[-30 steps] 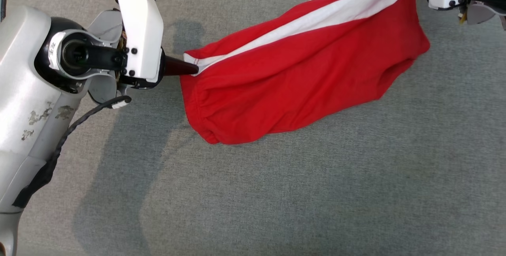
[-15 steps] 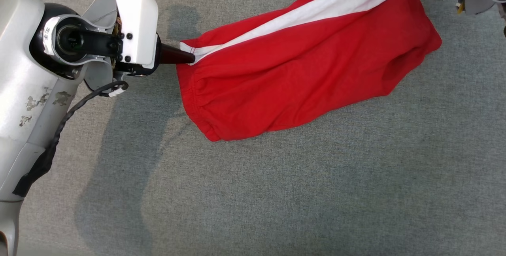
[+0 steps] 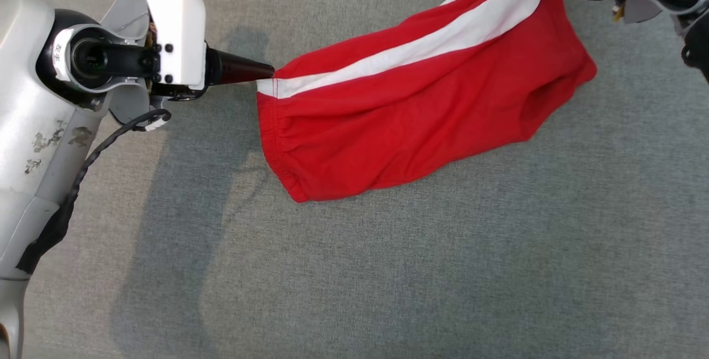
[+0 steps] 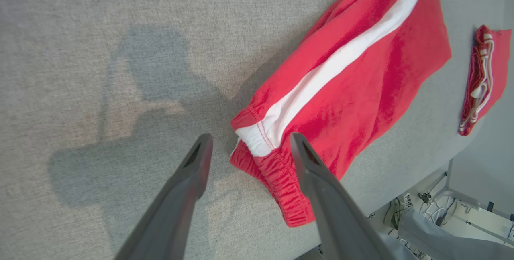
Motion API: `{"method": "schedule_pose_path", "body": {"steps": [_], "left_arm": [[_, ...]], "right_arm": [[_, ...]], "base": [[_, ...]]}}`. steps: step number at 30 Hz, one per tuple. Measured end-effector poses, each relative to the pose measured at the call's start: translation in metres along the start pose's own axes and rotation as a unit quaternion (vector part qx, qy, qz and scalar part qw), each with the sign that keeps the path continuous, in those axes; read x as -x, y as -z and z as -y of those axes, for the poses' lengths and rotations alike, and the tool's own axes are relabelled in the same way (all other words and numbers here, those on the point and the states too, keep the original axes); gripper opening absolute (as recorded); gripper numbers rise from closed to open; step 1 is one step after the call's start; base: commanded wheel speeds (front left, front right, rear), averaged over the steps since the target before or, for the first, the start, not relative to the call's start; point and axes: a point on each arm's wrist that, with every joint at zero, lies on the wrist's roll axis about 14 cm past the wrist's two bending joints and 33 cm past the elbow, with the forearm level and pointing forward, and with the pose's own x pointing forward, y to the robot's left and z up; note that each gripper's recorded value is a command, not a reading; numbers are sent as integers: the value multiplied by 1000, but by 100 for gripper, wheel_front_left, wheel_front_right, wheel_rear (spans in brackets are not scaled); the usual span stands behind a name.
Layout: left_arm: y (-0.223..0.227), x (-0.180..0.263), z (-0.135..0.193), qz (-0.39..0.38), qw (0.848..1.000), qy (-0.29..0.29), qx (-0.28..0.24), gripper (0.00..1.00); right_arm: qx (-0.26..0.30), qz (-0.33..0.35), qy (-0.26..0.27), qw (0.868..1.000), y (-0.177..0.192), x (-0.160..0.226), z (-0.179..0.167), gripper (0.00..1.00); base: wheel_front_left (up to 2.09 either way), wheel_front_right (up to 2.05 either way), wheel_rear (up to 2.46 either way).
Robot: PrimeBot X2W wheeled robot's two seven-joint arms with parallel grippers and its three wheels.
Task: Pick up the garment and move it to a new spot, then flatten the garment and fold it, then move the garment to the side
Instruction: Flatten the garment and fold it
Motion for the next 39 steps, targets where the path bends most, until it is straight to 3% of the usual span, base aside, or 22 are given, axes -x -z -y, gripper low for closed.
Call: {"method": "schedule_pose_path", "body": {"steps": [3,6,13,19,24,34,39], "left_arm": [[-3,8,2,19,1000,0,-5,100],[-14,29,9,82,996,2,-31,100],[-17,65,26,217,973,13,-82,100],[-24,111,27,383,916,-30,-113,100],[-12,131,27,484,866,-46,-120,100],[33,145,4,611,782,-90,-84,100],[63,137,-11,639,762,-103,-31,100]], "right_arm": [[-1,38,-9,999,-9,9,-7,100],[2,124,-21,992,-28,35,-19,100],[10,256,-14,966,-35,84,-31,100],[10,338,-8,941,-32,123,-39,100],[11,388,29,921,-28,143,-25,100],[-6,353,55,934,9,109,-14,100],[-20,321,63,945,29,86,-6,100]], "base": [[0,0,0],[0,0,0],[0,0,0],[0,0,0],[0,0,0],[0,0,0],[0,0,0]]}}
